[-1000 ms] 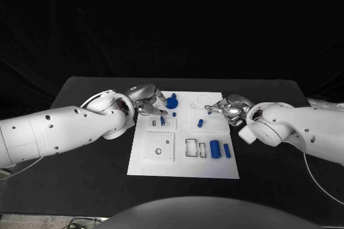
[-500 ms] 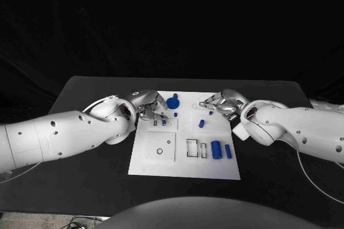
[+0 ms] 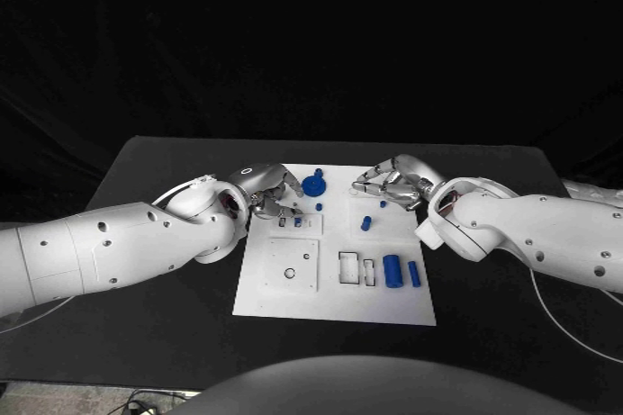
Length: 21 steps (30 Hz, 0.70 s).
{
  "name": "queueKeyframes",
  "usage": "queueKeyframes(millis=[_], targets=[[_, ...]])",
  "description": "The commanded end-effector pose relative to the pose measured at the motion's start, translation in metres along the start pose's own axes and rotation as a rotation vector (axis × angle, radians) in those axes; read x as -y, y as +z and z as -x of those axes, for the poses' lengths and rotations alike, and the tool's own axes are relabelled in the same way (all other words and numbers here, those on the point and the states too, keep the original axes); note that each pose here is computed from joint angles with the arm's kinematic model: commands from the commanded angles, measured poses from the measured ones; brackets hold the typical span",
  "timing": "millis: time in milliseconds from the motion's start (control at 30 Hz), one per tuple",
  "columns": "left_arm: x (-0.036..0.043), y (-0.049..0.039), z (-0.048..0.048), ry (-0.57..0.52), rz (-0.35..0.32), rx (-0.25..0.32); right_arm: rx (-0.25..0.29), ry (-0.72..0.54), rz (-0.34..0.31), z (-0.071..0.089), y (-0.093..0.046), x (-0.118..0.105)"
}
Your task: Assemble the parts on the task board
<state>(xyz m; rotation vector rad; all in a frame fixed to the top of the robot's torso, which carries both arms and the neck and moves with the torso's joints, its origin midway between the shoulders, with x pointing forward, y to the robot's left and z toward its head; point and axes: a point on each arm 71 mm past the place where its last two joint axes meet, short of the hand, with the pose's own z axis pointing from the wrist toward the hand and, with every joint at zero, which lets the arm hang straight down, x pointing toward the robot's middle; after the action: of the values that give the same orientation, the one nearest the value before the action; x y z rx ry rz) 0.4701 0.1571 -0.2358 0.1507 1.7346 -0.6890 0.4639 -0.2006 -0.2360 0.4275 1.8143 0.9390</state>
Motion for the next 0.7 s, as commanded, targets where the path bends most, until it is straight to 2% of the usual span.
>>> queueKeyframes(millis=[33, 700], targets=[[0.0008, 0.0006, -0.0014, 0.012, 0.010, 0.004, -0.001, -0.030, 0.038, -0.001, 0.001, -0.003], [-0.0034, -0.0015, -0.0117, 0.019, 0.029, -0.022, -0.007, -0.030, 0.021, -0.001, 0.000, -0.001]])
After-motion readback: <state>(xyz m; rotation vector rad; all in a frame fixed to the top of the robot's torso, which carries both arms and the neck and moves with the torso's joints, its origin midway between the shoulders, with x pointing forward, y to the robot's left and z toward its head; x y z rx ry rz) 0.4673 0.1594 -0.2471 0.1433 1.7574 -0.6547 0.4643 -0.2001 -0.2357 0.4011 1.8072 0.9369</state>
